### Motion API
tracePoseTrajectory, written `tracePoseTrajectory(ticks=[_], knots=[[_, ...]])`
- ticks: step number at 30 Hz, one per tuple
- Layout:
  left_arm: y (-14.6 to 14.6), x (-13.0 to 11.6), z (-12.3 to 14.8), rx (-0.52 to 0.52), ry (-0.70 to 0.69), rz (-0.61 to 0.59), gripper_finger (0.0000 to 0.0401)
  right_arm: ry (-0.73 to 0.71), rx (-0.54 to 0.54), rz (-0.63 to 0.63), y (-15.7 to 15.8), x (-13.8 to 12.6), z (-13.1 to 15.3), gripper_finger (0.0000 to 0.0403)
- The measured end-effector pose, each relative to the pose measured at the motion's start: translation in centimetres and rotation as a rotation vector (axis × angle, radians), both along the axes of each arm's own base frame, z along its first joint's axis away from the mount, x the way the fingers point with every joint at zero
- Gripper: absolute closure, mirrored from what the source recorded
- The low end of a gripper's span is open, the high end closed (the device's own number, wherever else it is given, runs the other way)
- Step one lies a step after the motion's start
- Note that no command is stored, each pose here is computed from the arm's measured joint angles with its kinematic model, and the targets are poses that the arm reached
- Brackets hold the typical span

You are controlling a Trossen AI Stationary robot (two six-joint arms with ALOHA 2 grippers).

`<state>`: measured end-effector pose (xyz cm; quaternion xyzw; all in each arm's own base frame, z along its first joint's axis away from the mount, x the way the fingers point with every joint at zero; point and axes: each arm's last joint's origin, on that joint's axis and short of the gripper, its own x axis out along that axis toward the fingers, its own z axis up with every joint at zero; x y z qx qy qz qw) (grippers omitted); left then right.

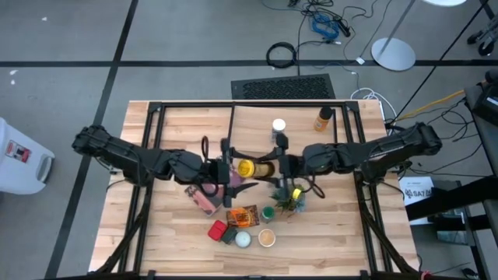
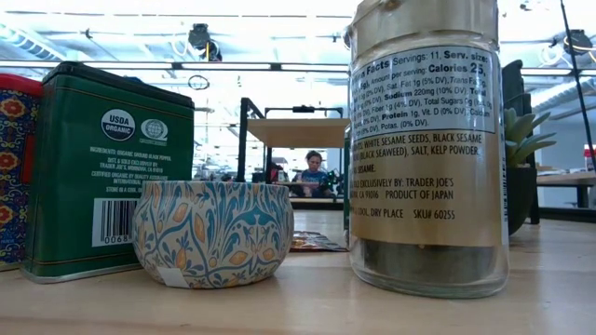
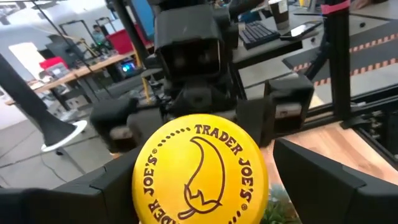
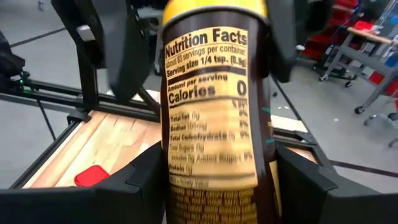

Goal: Shelf spices
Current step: Put the yellow seasoning bottle on the shelf

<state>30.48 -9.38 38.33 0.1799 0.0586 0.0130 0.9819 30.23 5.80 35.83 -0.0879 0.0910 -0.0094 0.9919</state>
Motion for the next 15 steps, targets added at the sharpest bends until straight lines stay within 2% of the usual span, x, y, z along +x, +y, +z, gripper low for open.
tracePoseTrajectory(ticks=[9, 15], knots=[[0.4, -1.0, 1.0, 0.0, -0.03, 0.033, 0.0071, -0.033, -0.037, -0.111, -0.2, -3.6, 2.4, 0.0192], [0.3, -1.4, 0.7, 0.033, 0.012, 0.044, 0.0072, -0.083, -0.056, -0.387, -1.1, -5.8, 3.9, 0.0194]])
